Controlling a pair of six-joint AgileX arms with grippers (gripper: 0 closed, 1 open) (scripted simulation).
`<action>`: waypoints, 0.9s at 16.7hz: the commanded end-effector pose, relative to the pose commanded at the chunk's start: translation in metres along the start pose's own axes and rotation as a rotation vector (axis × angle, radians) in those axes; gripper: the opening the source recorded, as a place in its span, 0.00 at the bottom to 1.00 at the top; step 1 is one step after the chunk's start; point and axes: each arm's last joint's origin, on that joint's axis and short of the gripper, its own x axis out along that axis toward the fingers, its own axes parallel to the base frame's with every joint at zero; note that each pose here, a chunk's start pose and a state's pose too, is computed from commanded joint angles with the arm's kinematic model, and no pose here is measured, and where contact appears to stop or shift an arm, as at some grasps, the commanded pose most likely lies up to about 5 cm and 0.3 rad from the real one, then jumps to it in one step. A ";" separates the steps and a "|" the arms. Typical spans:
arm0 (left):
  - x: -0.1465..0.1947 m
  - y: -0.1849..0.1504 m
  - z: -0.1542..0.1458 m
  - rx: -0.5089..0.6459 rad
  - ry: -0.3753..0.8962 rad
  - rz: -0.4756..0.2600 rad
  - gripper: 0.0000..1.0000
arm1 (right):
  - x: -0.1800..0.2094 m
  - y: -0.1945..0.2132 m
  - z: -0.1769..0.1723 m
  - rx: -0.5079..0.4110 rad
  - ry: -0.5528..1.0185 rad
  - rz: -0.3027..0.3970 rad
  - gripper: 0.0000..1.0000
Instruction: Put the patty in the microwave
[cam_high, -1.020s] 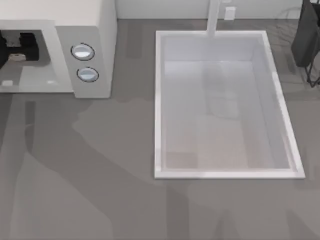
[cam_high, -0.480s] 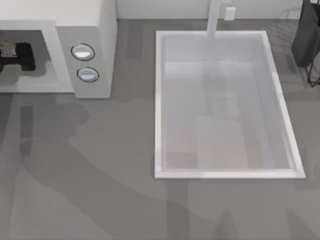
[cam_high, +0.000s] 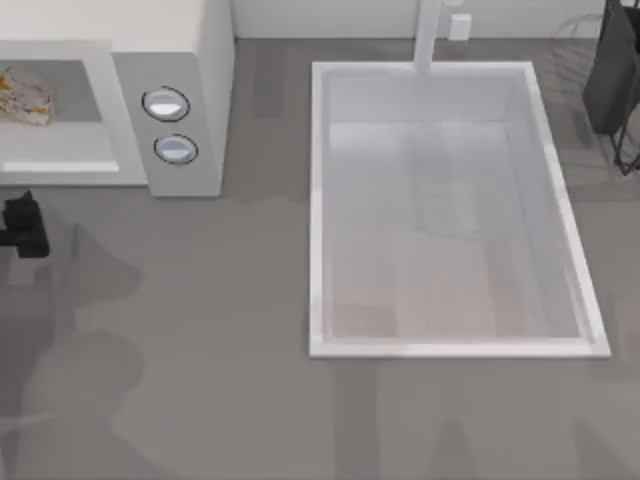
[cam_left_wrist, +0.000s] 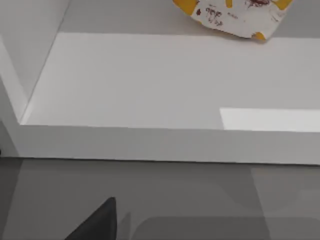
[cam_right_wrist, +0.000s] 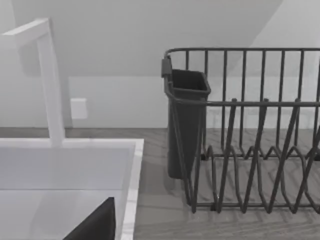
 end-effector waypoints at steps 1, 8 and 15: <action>-0.011 0.000 -0.002 0.002 -0.010 0.002 1.00 | 0.000 0.000 0.000 0.000 0.000 0.000 1.00; -0.031 -0.002 -0.004 0.010 -0.039 0.003 1.00 | 0.000 0.000 0.000 0.000 0.000 0.000 1.00; -0.038 -0.002 0.034 0.013 -0.048 0.000 1.00 | 0.000 0.000 0.000 0.000 0.000 0.000 1.00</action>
